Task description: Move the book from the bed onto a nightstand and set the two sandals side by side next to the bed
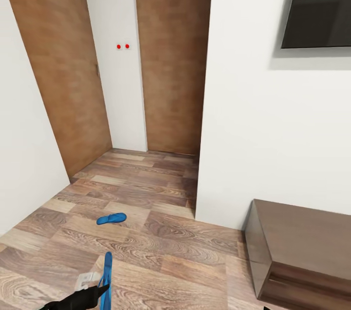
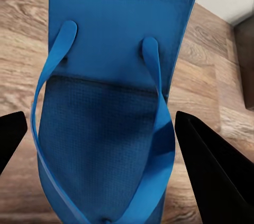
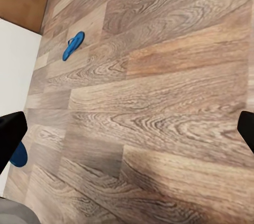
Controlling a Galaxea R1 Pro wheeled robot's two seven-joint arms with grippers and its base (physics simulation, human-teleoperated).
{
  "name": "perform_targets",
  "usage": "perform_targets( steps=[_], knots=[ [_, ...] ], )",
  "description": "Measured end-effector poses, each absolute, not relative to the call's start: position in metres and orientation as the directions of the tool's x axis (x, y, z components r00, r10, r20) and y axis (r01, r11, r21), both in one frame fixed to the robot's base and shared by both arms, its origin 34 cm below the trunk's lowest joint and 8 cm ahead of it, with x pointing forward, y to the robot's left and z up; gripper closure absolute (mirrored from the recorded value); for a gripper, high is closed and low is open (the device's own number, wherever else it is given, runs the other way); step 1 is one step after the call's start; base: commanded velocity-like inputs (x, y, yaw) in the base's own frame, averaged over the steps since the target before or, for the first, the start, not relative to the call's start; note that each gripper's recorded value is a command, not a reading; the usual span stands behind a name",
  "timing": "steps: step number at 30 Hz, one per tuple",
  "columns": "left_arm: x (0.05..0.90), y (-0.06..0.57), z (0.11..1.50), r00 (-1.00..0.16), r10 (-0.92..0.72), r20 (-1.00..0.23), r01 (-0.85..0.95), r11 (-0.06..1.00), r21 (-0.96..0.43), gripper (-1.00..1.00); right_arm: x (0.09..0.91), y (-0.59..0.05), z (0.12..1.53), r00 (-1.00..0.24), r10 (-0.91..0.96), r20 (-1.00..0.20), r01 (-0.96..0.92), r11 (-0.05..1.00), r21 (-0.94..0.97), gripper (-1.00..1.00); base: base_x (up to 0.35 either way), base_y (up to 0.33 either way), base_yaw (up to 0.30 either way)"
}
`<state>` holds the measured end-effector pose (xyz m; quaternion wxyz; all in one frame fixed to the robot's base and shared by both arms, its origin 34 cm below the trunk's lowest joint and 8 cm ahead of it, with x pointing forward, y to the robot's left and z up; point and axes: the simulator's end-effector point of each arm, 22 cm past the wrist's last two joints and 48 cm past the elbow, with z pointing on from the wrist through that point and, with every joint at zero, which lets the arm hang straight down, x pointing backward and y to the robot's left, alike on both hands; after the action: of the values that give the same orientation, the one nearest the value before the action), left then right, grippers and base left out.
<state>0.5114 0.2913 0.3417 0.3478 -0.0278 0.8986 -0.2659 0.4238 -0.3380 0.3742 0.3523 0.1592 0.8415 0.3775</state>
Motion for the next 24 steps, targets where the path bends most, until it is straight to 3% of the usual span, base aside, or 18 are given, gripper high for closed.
perform_targets(
  steps=[24],
  knots=[
    [0.5115,0.2904,0.3415,-0.756,-0.235,-0.611,0.135,0.857,-0.497,1.00,0.4236,-0.3369,0.3738,-0.703,0.532,-0.472,0.001,0.664,0.748,-1.00,0.000,0.000,0.204]
  ],
)
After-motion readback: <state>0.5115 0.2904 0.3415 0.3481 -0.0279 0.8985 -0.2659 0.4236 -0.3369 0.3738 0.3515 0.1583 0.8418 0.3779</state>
